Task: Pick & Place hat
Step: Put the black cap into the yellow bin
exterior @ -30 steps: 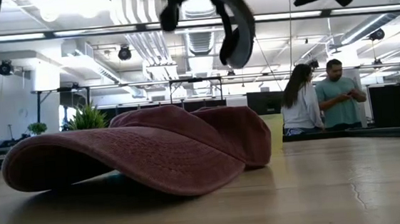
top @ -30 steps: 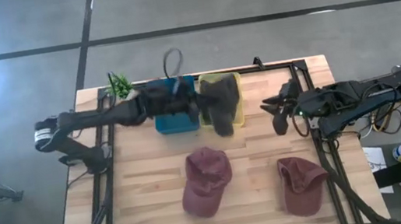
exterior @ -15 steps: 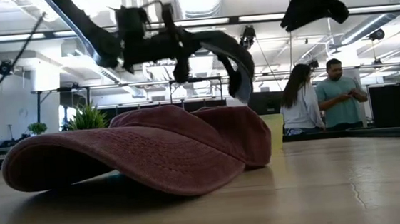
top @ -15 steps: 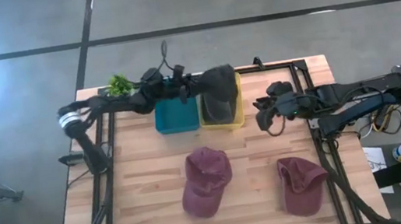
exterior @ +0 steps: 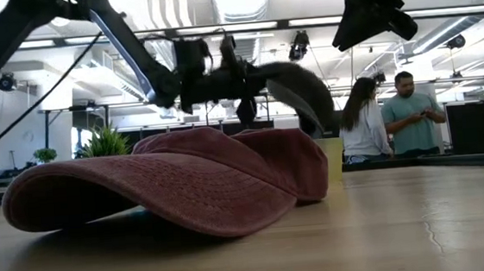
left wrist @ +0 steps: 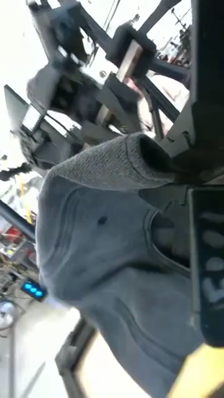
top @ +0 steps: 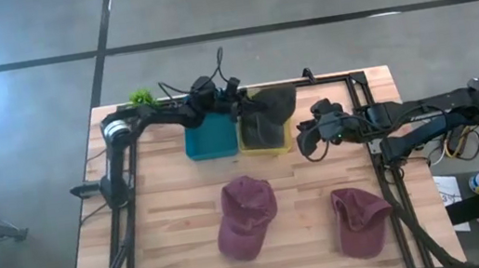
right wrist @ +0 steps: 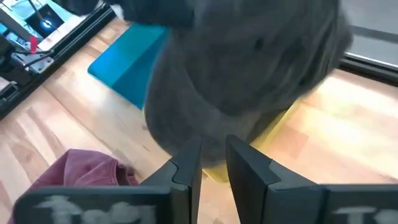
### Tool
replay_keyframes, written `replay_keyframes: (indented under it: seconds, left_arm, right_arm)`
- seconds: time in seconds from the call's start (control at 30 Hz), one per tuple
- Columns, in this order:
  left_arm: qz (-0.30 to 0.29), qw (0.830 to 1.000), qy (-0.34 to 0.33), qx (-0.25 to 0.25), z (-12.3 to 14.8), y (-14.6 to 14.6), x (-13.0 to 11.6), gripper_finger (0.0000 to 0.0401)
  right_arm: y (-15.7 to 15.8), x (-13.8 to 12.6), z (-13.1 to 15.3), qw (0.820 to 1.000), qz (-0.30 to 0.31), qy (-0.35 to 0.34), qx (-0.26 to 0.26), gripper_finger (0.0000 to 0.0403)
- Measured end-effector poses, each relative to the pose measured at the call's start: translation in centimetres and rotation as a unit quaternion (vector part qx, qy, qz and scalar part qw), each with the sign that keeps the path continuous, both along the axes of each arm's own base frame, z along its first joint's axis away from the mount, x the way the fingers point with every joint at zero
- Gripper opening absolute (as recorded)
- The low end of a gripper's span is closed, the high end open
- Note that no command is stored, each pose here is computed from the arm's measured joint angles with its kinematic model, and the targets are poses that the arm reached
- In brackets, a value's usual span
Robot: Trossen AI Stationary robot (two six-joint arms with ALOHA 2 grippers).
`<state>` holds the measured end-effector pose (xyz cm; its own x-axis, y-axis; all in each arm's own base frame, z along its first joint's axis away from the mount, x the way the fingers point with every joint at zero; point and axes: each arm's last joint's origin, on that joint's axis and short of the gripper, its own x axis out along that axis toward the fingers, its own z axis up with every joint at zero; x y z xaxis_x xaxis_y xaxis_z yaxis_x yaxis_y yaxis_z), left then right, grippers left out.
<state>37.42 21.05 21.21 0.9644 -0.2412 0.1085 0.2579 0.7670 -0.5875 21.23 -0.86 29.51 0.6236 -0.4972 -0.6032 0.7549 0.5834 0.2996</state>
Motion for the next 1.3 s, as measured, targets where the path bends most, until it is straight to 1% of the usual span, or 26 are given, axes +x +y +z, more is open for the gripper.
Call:
replay_keyframes:
  seconds: [0.1,0.2,0.3,0.37,0.5,0.67,0.77,0.9,0.97,1.03,1.13,1.3]
  left_arm:
    - [0.000,1.000,0.021,-0.016,-1.7,0.2,0.2,0.0014]
    - [0.004,0.999,0.032,-0.023,-2.5,0.3,0.2,0.0014]
    - [0.009,0.998,0.061,-0.031,-3.3,0.5,0.0,0.0015]
    - [0.013,0.994,0.091,-0.050,-3.6,0.6,-0.2,0.0017]
    - [0.027,0.989,0.135,-0.058,-3.1,0.7,-0.8,0.0041]
    - [0.047,0.980,0.189,-0.044,-2.0,0.2,-1.7,0.0089]
    - [0.076,0.970,0.227,-0.030,-0.9,-0.2,-2.6,0.0111]
    - [0.121,0.952,0.282,-0.019,0.5,-0.8,-4.1,0.0120]
    - [0.130,0.948,0.289,-0.003,1.4,-1.0,-4.6,0.0121]
    - [0.145,0.947,0.285,0.025,2.0,-1.3,-4.7,0.0121]
    - [0.171,0.940,0.290,0.063,1.6,-1.2,-4.4,0.0121]
    - [0.180,0.937,0.291,0.067,-0.6,-0.2,-3.3,0.0121]
  right_arm:
    - [0.0,0.0,0.0,1.000,0.000,0.001,0.000,0.0072]
    - [0.0,0.1,0.0,1.000,0.000,0.002,-0.001,0.0072]
    - [0.0,0.1,-0.1,1.000,0.004,0.006,-0.004,0.0069]
    - [0.0,0.1,-0.1,1.000,0.006,0.008,-0.006,0.0068]
    - [0.0,0.1,-0.1,1.000,0.008,0.011,-0.010,0.0073]
    - [-0.1,0.1,-0.1,1.000,0.014,0.017,-0.017,0.0077]
    - [-0.1,0.1,-0.1,0.999,0.017,0.021,-0.021,0.0075]
    - [-0.1,0.1,-0.2,0.999,0.020,0.024,-0.024,0.0073]
    - [-0.1,0.1,-0.2,0.999,0.021,0.025,-0.025,0.0074]
    - [-0.1,0.1,-0.2,0.999,0.024,0.027,-0.028,0.0076]
    - [-0.1,0.1,-0.2,0.999,0.028,0.030,-0.032,0.0081]
    - [-0.1,0.1,-0.2,0.999,0.027,0.029,-0.032,0.0081]
